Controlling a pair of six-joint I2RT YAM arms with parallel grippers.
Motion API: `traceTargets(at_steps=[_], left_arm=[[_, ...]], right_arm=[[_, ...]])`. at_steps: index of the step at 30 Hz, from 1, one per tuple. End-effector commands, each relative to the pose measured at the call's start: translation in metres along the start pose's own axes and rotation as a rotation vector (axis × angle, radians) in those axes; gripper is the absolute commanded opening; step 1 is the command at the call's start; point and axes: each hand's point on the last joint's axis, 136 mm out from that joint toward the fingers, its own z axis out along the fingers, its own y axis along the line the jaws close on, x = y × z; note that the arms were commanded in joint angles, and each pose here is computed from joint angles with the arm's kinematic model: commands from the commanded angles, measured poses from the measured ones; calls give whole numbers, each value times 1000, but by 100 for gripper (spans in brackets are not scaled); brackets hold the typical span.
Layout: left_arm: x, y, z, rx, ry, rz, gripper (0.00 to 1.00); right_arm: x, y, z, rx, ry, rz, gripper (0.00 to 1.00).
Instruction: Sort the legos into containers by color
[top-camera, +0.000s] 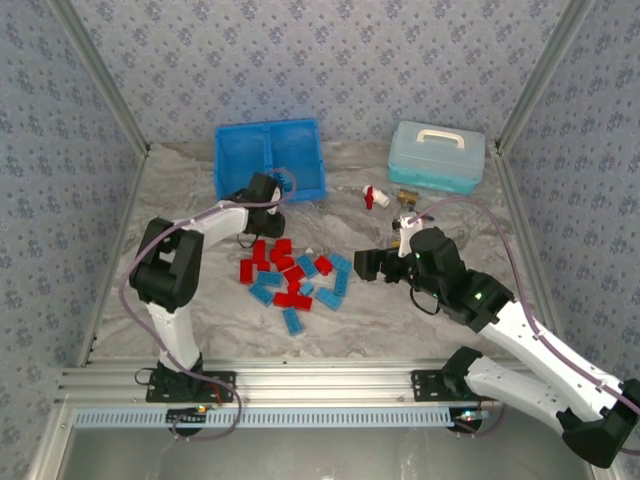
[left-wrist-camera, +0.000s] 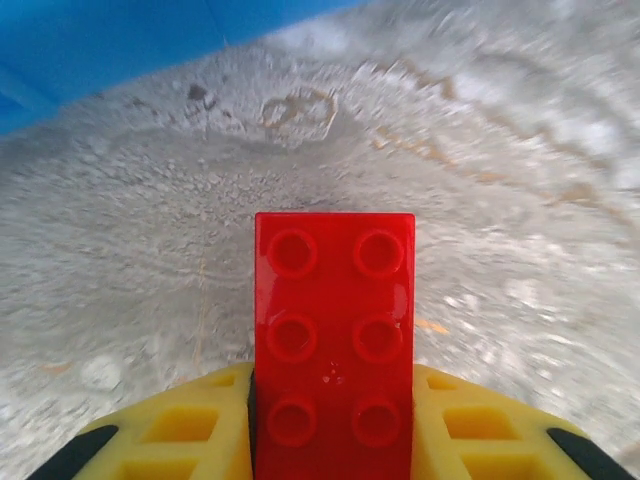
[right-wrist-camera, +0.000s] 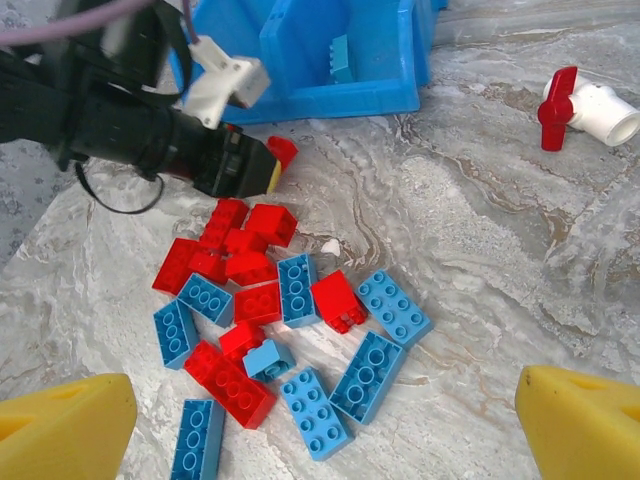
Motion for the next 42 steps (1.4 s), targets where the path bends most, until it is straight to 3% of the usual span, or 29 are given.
traceTargets(at_steps=[1, 5, 10, 19, 25, 29, 34, 38, 42], left_arm=[[-52, -16, -72, 60, -205, -7, 29], [-88, 4, -115, -23, -333, -40, 28], [-128, 57, -123, -127, -394, -162, 25], [-172, 106, -55, -230, -293, -215, 23], [-172, 115, -8, -234, -215, -232, 24], [-163, 118, 4, -202, -182, -268, 31], [-171, 111, -24, -182, -234, -262, 42], [-176, 101, -72, -133, -325, -276, 53], [-172, 86, -120, -105, -406, -274, 57]], right_arm=[[-11, 2, -6, 3, -33, 25, 100], [-10, 3, -5, -2, -35, 31, 100], [-7, 5, -3, -15, -26, 43, 100], [-5, 3, -7, -3, -13, 59, 100], [-4, 3, -13, 3, 1, 68, 100], [-7, 3, -18, 5, -9, 72, 100], [-6, 4, -17, 1, -15, 82, 100], [-3, 3, -11, 9, -6, 77, 100], [-1, 3, -5, 12, 3, 76, 100]])
